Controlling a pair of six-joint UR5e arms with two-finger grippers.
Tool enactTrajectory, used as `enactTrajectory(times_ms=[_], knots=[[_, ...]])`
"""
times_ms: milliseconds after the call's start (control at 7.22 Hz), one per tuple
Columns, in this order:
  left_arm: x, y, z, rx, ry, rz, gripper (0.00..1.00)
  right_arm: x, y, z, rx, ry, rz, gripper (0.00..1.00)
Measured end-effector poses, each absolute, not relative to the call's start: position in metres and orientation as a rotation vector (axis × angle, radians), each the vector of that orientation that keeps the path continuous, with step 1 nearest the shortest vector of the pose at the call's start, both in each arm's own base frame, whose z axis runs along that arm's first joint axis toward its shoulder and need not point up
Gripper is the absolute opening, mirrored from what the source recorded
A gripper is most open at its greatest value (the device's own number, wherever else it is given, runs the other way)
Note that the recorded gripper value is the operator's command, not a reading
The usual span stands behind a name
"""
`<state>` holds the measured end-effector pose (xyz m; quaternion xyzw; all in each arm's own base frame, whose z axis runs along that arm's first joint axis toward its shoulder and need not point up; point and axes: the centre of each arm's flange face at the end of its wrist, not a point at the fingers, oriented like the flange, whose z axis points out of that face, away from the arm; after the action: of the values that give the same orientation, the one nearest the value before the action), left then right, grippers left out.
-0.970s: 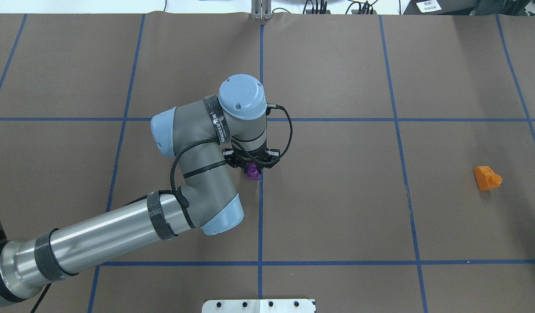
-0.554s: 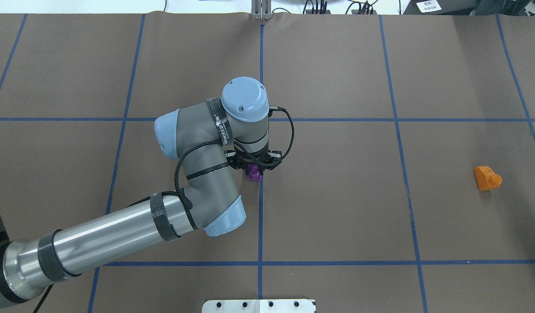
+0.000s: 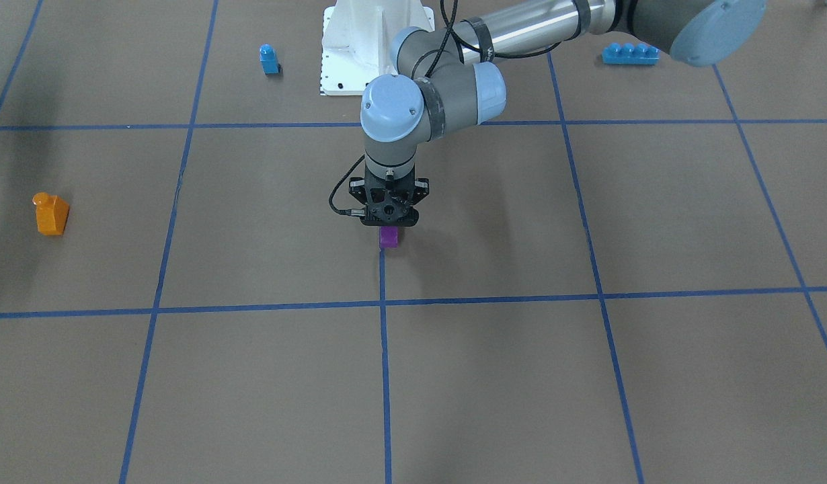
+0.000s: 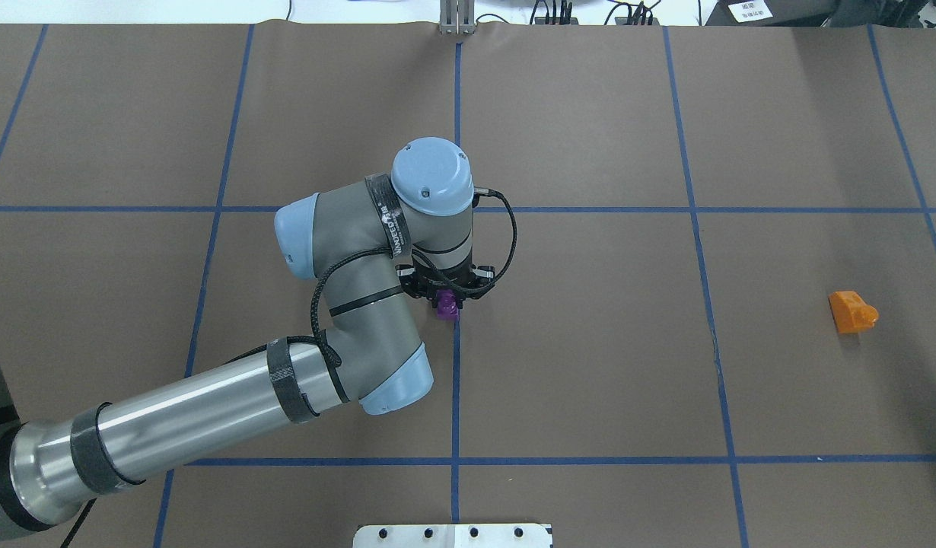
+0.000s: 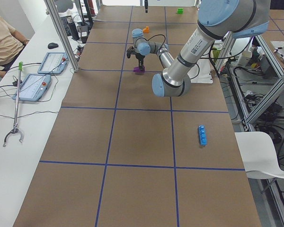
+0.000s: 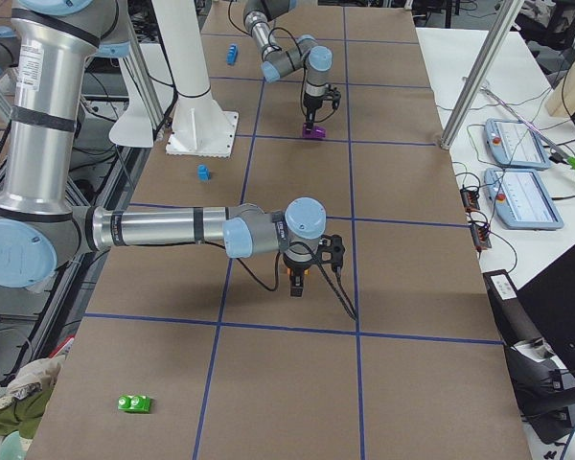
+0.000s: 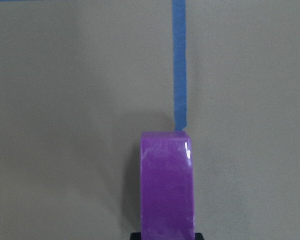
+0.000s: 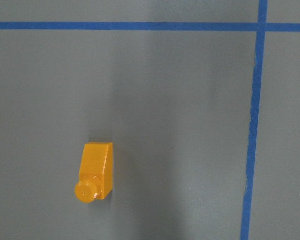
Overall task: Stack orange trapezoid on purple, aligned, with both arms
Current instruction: 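Release the purple block with the left gripper while the right gripper reaches orange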
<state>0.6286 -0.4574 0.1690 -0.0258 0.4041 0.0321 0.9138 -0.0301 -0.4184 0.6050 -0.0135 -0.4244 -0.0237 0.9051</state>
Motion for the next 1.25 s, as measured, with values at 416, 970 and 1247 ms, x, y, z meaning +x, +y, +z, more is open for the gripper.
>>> enactTrajectory(times_ms=[416, 970, 1247], knots=[[0.617, -0.459, 0.154, -0.043, 0.86, 0.042, 1.0, -0.057, -0.425, 0.594, -0.025, -0.875, -0.118, 1.0], [0.542, -0.454, 0.104, -0.015, 0.951, -0.068, 1.0, -0.116, -0.43, 0.575, -0.013, -0.86, -0.185, 1.0], [0.507, -0.452, 0.121, -0.007, 0.959, -0.148, 1.0, -0.139, -0.429, 0.581, -0.02, -0.828, -0.178, 1.0]])
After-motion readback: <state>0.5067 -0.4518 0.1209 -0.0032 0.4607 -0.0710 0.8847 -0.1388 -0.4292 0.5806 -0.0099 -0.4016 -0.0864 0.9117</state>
